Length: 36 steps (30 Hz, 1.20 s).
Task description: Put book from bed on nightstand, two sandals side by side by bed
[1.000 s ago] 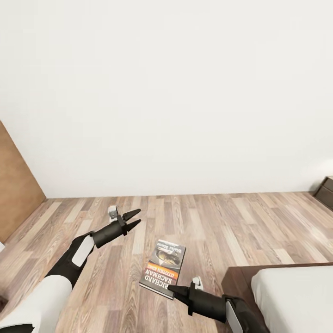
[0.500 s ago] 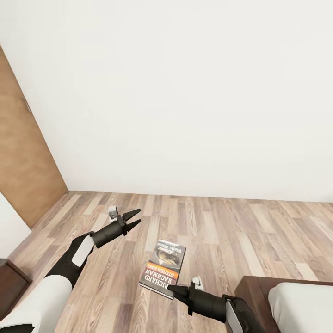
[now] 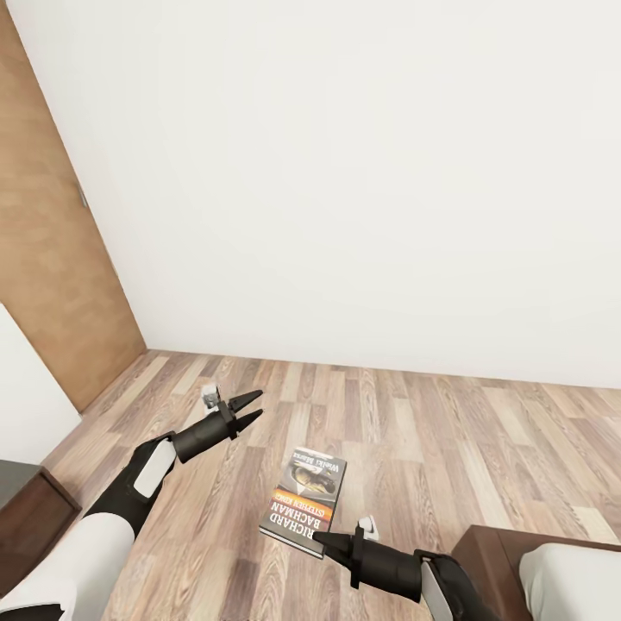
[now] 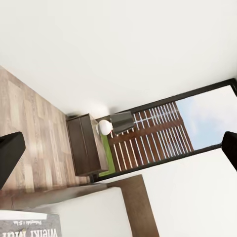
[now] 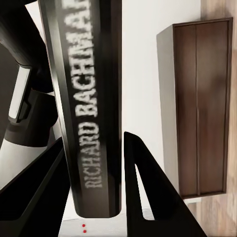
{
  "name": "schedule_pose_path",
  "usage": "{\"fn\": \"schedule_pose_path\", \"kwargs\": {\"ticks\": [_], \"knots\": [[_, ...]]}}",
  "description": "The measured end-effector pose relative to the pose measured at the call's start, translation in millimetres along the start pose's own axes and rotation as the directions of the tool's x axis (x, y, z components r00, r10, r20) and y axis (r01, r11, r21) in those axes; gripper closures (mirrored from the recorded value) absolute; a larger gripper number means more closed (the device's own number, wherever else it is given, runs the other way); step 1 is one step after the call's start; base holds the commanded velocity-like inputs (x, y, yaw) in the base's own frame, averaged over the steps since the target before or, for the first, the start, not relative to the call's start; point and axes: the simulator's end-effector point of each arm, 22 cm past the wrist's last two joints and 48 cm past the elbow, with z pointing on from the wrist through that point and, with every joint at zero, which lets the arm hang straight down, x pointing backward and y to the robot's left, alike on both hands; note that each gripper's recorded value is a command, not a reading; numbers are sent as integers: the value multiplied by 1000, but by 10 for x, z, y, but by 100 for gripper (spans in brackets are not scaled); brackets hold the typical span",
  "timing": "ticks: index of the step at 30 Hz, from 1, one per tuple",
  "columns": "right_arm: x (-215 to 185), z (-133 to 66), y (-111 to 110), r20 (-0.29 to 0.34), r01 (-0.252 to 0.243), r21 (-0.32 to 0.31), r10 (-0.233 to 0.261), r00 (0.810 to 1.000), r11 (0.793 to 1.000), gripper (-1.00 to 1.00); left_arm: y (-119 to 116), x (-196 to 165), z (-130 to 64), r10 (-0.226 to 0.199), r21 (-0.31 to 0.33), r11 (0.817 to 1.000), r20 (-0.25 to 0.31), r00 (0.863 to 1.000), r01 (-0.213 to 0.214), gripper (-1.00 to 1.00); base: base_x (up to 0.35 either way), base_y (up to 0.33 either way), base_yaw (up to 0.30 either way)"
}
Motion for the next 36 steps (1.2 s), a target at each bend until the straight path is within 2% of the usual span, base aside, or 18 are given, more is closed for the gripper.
{"fn": "schedule_pose_path", "kwargs": {"ticks": [19,24,32,34,36], "knots": [[-2,-1,0,1,3,0,-3,1000,1000,100,-10,34,33,-5,6,1000,-3,1000,5,-100,0,0,34],[-4,-1,0,2,6,0,-6,1000,1000,100,118,71,20,-21,-30,999,-1,1000,21,-100,0,0,0],[-12,-1,0,5,17,0,-17,1000,1000,100,166,31,13,9,-45,999,21,1000,-8,-100,0,0,0],[-12,-1,0,5,18,0,-18,1000,1000,100,178,0,11,32,-52,998,34,999,-31,-100,0,0,0],[-12,-1,0,5,18,0,-18,1000,1000,100,261,-60,-9,67,-92,994,54,996,-62,-100,0,0,0]]}}
